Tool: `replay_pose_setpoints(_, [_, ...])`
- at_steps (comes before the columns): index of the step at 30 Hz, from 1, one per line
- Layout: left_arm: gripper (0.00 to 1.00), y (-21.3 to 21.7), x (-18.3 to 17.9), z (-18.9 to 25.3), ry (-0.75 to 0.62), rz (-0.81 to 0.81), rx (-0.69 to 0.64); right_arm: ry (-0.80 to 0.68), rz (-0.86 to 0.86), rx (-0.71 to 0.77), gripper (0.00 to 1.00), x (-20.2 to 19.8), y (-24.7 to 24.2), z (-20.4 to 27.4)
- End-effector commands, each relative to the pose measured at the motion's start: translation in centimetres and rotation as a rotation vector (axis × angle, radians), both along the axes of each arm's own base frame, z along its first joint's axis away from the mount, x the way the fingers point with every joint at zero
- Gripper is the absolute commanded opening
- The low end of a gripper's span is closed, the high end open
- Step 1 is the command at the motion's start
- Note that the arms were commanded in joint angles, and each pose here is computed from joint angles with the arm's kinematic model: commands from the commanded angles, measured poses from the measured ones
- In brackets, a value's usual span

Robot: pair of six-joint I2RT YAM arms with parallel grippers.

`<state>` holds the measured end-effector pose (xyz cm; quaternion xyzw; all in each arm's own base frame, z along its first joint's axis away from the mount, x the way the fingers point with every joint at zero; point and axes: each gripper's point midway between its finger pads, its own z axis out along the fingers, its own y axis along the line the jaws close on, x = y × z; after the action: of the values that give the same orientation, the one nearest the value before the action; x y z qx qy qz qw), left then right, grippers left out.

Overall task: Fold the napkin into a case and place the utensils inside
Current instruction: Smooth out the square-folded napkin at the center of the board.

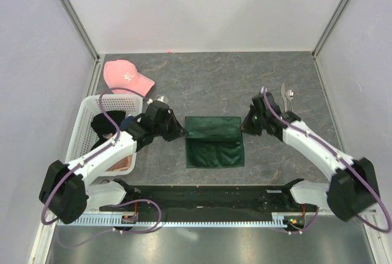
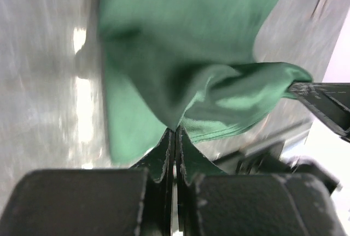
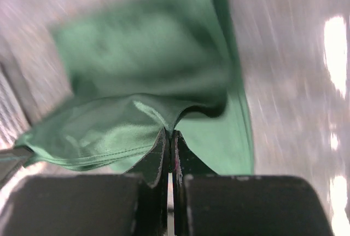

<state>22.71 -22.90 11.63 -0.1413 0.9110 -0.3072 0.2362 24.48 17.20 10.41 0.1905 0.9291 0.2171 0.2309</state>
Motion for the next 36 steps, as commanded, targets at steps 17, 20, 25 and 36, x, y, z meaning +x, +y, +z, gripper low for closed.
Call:
replay_pose_setpoints(17, [0.02,-1.2,19.7,8.7,-0.232,-0.007,-0.007,-0.296,0.168,0.016,0.0,22.6,2.4,9.0])
replay_pose_setpoints(20, [0.02,-1.7,20.2,9.1,-0.25,-0.041,-0.019,-0.299,0.172,0.015,0.0,22.6,2.3,9.0])
replay_pose_setpoints(25, [0.02,-0.4,22.4,10.7,-0.317,-0.024,0.019,-0.301,0.178,0.051,0.0,23.5,2.5,9.0])
replay_pose_setpoints(36, [0.02,-1.1,22.4,7.3,-0.21,-0.23,-0.046,-0.272,0.213,0.083,0.0,22.2,2.9,8.2])
